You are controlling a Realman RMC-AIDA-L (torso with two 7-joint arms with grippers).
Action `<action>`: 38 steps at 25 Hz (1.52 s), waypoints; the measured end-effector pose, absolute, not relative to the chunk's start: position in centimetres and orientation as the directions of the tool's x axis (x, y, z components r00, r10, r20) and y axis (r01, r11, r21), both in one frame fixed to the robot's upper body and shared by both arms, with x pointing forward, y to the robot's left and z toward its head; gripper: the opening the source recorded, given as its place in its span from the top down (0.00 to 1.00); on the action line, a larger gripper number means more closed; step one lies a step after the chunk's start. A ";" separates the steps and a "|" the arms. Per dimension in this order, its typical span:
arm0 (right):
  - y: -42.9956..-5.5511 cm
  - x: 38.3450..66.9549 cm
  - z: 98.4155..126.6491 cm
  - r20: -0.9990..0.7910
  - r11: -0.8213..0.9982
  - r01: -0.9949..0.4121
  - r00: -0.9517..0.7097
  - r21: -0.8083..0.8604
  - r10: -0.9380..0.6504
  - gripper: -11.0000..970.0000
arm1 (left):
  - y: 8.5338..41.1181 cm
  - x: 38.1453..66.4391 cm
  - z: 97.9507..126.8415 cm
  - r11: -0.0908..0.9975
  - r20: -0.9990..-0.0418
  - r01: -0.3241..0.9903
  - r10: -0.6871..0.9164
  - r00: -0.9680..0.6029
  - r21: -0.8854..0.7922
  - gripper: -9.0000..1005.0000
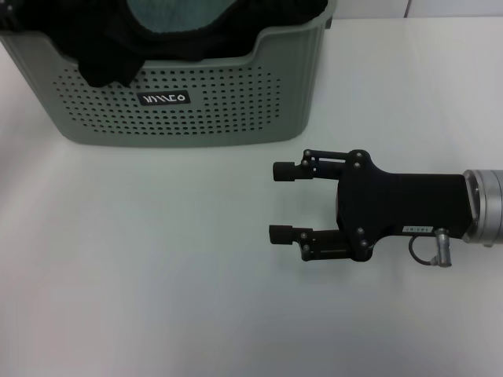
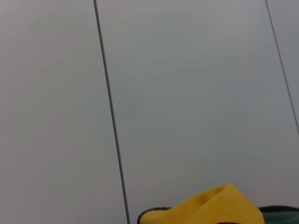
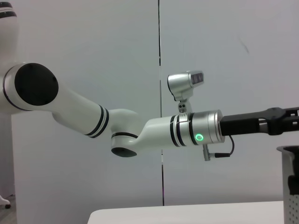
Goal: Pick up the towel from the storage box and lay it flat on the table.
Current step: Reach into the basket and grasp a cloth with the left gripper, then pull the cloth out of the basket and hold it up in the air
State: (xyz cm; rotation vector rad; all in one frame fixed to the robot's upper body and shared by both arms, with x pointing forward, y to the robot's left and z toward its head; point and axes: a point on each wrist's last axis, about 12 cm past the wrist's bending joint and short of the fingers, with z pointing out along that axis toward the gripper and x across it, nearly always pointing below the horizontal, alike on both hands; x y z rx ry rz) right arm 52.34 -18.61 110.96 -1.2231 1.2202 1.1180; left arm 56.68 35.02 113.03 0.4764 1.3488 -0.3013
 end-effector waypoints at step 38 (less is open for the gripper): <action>-19.1 52.3 110.5 -0.997 0.094 -0.993 0.073 -0.073 -0.005 0.24 | 36.9 47.8 116.1 0.652 -0.738 0.758 -0.523 0.427 -0.024 0.98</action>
